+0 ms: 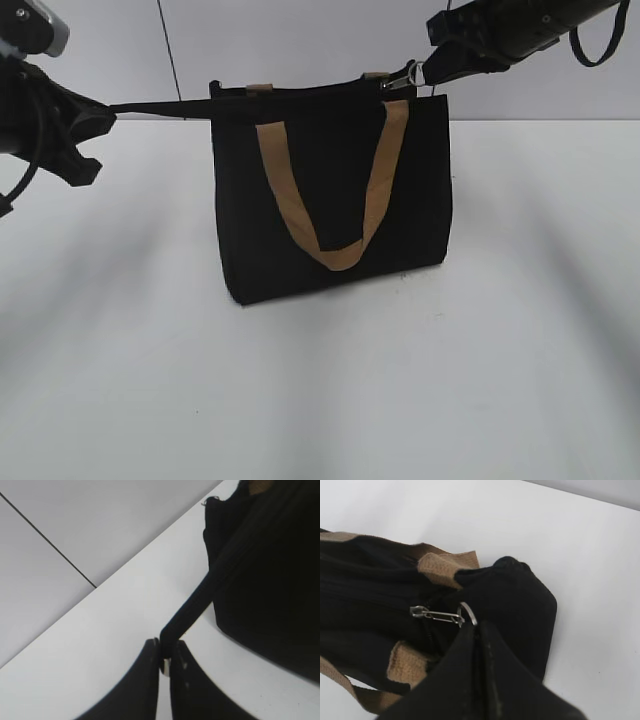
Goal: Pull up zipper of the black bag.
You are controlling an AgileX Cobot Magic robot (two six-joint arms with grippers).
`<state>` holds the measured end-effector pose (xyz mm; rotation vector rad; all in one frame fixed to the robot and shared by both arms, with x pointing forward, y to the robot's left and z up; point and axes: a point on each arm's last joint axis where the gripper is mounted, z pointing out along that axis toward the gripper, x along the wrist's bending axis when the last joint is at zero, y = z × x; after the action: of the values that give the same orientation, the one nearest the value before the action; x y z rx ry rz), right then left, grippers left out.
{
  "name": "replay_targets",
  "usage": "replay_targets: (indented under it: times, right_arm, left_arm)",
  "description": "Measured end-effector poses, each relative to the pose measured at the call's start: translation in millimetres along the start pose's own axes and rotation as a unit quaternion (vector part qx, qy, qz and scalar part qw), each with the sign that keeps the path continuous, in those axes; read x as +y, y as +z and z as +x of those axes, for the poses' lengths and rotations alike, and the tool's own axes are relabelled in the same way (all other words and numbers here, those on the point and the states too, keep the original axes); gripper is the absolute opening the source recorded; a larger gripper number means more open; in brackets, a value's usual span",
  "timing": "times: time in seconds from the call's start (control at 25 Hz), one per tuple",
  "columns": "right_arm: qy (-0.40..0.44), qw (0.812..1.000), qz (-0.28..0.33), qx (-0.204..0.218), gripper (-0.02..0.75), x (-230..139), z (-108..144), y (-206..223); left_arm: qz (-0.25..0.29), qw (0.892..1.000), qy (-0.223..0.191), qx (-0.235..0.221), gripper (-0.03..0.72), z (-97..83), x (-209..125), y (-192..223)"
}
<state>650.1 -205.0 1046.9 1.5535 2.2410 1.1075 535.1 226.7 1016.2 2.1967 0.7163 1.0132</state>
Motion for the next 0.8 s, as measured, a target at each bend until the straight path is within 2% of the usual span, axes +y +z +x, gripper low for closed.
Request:
replay_targets:
  times: [0.28, 0.36, 0.4, 0.48, 0.56, 0.64, 0.72, 0.8]
  right_arm:
    - [-0.009, 1.000, 0.007, 0.005, 0.007, -1, 1, -1]
    - [-0.030, 1.000, 0.008, 0.004, 0.067, -1, 0, -3]
    - [-0.037, 0.999, 0.004, 0.002, 0.121, 0, -1, -7]
    - [-0.043, 0.999, -0.007, 0.001, 0.232, 4, 1, -16]
    - [-0.049, 0.999, -0.019, 0.000, 0.315, 8, 5, -27]
    - [-0.054, 0.998, -0.030, 0.001, 0.345, 12, 10, -39]
    - [-0.063, 0.997, -0.037, 0.006, 0.358, 14, 16, -50]
    - [-0.081, 0.996, -0.036, 0.012, 0.362, 15, 22, -62]
  left_arm:
    - [-0.002, 1.000, 0.000, -0.002, 0.026, -0.3, 0, 0]
    - [-0.010, 1.000, -0.001, -0.010, 0.034, -1.6, 1, 0]
    - [-0.017, 1.000, -0.002, -0.016, 0.046, -2.2, 2, 0]
    - [-0.033, 0.999, -0.002, -0.030, 0.111, -4.6, 5, -1]
    - [-0.054, 0.997, -0.004, -0.050, 0.219, -8.1, 9, -1]
    - [-0.066, 0.996, -0.010, -0.061, 0.358, -10.0, 11, -2]
    - [-0.072, 0.995, -0.025, -0.066, 0.461, -10.6, 13, -3]
    - [-0.075, 0.994, -0.052, -0.068, 0.515, -10.2, 14, -5]
